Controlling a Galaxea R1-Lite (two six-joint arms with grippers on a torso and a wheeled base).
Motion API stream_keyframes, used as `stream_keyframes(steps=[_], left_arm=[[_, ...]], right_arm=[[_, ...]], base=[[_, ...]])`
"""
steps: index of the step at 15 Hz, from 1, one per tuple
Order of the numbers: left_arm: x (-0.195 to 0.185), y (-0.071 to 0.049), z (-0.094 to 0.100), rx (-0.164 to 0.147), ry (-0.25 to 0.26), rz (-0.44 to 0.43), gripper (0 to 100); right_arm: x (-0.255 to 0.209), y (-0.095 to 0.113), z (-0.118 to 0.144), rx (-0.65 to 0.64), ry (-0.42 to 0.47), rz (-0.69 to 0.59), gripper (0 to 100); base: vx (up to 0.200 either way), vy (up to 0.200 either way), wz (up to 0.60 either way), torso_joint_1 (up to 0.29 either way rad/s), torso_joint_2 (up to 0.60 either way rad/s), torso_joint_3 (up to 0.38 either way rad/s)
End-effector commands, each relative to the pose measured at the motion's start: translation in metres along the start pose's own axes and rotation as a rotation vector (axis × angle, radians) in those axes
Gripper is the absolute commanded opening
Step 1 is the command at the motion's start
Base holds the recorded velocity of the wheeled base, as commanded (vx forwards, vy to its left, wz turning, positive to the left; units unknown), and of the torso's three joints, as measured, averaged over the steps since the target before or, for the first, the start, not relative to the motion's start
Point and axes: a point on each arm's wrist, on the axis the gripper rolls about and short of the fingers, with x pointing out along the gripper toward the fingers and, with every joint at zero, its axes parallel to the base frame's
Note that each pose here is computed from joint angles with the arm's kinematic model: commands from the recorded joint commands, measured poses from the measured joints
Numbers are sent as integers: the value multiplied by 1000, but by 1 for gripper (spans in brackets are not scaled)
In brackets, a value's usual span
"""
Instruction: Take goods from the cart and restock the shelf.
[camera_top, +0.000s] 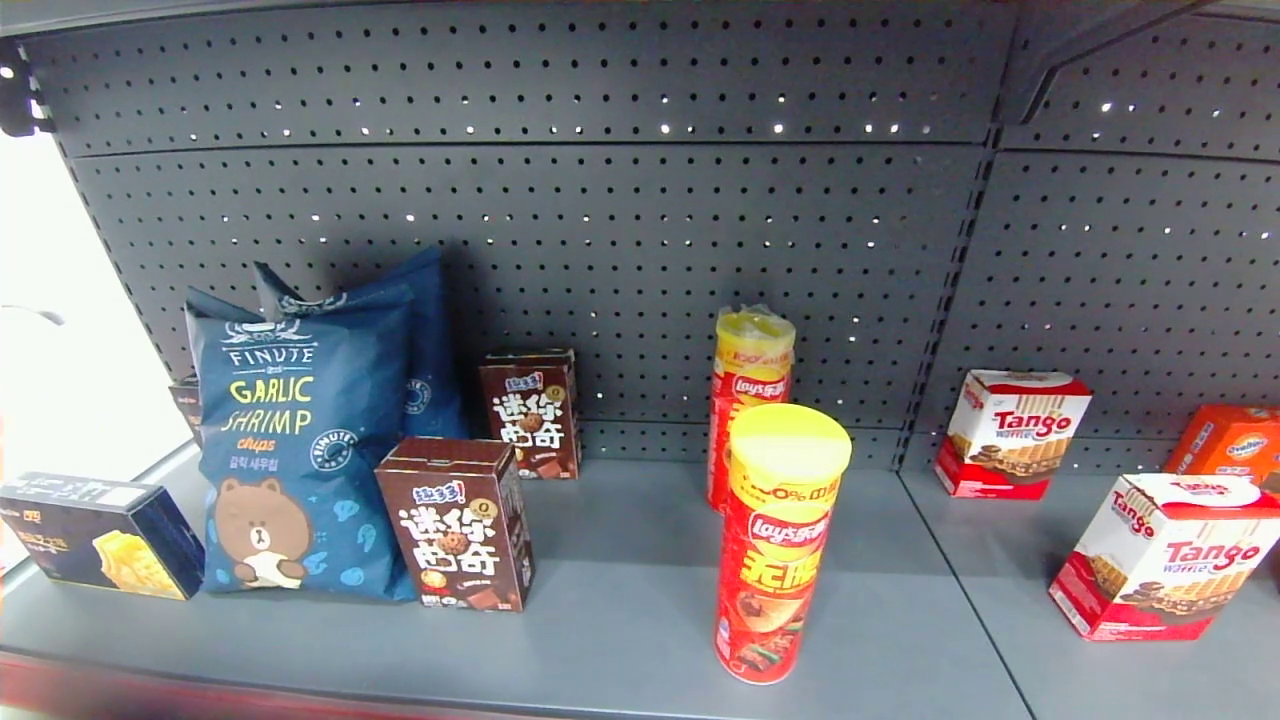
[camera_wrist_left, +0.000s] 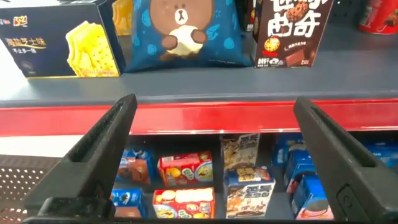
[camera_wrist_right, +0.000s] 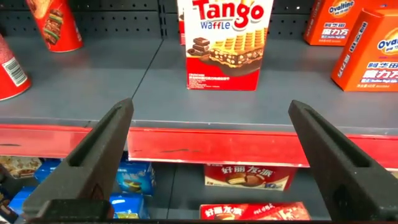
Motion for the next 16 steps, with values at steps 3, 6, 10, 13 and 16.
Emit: stream_keyframes(steps=[3, 6, 10, 13, 16], left_arm=[[0, 0, 0, 13, -6, -10, 100], [0, 0, 0, 10, -6, -5, 100], [0, 0, 0, 5, -6, -4, 100], [0, 0, 0, -4, -5, 1, 100], [0, 0, 0, -4, -5, 2, 100]], right_arm=[[0, 0, 0, 0, 0, 0, 100], [0, 0, 0, -2, 0, 3, 100], [0, 0, 0, -3, 0, 3, 100], [0, 0, 0, 0, 0, 3, 100], [0, 0, 0, 0, 0, 3, 100]], base=[[-200, 0, 0, 10, -1, -1], [0, 0, 0, 0, 0, 0], [0, 0, -150, -1, -1, -1], [0, 0, 0, -53, 170, 110], [0, 0, 0, 0, 0, 0]])
